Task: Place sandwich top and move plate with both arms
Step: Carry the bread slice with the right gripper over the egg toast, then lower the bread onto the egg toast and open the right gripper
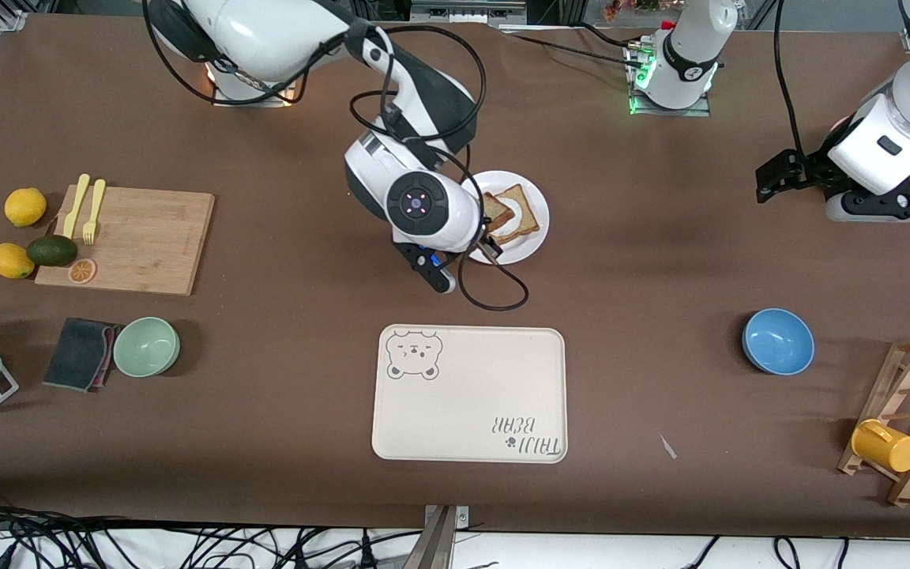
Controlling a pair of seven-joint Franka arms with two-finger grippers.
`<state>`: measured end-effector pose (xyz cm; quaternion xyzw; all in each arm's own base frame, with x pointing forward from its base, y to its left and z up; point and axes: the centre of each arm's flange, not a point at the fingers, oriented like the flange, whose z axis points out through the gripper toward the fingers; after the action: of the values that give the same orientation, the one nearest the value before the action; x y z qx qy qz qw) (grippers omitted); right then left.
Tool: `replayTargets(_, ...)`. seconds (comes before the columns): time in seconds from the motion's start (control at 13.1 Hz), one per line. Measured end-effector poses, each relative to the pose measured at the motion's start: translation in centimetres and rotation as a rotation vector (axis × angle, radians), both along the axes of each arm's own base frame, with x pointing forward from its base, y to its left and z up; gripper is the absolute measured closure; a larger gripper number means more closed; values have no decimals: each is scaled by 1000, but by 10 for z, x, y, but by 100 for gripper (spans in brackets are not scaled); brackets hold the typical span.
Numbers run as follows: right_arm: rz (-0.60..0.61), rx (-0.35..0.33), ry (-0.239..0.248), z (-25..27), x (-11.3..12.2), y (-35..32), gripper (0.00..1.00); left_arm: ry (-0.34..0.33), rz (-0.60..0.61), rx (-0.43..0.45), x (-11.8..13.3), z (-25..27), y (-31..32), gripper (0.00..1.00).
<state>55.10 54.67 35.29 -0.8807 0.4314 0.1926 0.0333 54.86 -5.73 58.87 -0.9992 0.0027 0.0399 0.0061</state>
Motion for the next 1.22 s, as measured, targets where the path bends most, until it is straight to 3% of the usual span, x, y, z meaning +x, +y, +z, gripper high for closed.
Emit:
replayTargets(0.53, -103, -163, 172, -104, -44, 31, 90, 0, 0, 0, 0, 0, 0, 0)
replayTargets(1.22, -144, -160, 195, -103, -61, 50, 90, 0, 0, 0, 0, 0, 0, 0)
